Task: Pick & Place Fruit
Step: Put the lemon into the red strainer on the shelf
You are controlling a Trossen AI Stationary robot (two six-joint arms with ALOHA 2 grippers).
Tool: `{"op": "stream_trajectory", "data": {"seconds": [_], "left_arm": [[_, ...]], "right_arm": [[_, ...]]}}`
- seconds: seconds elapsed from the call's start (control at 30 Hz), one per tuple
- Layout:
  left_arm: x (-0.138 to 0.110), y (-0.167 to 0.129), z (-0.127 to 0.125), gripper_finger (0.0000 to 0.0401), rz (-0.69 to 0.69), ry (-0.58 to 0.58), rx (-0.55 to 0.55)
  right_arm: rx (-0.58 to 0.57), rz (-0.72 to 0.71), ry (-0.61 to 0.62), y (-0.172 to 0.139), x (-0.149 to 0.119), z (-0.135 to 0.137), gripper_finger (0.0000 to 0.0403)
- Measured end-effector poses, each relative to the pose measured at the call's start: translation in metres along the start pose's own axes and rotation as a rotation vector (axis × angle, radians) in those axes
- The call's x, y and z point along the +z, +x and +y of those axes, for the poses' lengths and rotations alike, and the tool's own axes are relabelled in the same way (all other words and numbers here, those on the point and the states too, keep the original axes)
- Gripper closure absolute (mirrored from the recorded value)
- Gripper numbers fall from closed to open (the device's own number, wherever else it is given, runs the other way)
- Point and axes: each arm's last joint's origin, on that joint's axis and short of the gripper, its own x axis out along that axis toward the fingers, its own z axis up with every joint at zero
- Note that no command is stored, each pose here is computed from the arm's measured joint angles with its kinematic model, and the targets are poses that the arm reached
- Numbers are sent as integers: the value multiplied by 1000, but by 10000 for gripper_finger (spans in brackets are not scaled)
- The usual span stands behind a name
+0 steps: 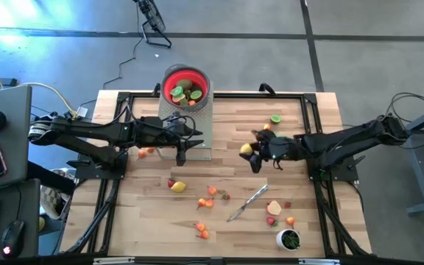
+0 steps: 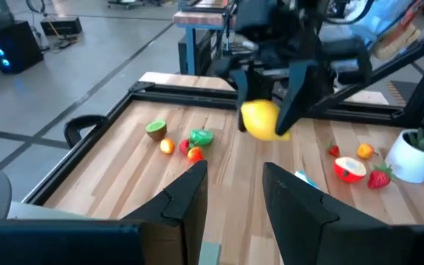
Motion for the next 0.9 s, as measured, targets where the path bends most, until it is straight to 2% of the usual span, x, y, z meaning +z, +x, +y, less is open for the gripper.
{"op": "stream_trajectory", "data": {"seconds": [0.17, 0.37, 0.9], "left_arm": [[0, 0, 0, 275, 0, 0, -1], [-1, 1, 0, 275, 5, 1, 0], [-2, 1, 0, 275, 16, -51, -3]], "right_arm": [[88, -171, -88, -3, 16, 11, 179], [154, -286, -146, -7, 26, 19, 179], [151, -313, -214, -7, 28, 20, 179]]}}
